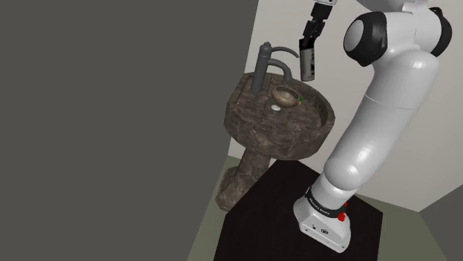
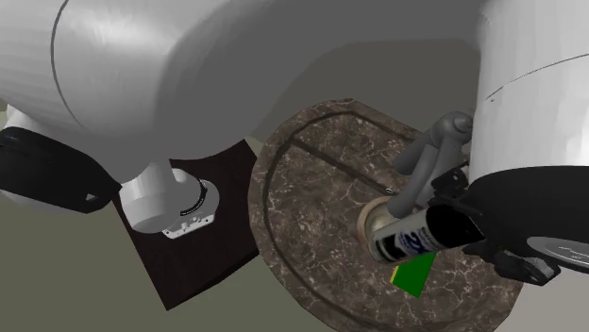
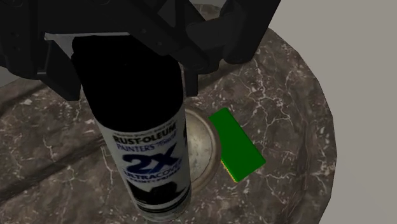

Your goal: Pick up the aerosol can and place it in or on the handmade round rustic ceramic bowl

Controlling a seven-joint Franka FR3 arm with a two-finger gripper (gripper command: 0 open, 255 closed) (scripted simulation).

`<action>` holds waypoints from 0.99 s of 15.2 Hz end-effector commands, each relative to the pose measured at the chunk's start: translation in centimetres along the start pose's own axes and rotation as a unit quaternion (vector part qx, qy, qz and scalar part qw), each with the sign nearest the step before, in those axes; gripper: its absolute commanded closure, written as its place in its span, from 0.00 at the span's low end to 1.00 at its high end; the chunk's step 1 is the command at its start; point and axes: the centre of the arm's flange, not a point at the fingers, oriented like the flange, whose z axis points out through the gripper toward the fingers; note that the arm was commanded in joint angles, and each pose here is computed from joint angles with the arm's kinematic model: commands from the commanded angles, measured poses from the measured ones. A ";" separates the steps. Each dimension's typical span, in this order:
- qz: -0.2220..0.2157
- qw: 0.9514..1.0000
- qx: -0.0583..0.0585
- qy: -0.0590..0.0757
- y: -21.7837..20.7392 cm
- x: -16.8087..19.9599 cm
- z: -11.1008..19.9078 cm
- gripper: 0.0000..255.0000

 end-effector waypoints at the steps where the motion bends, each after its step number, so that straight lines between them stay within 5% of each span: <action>1: -0.001 1.000 0.000 0.000 -0.1 0.0 1.2 1.00; 15: -0.001 1.000 0.000 0.000 0.0 -0.1 8.0 1.00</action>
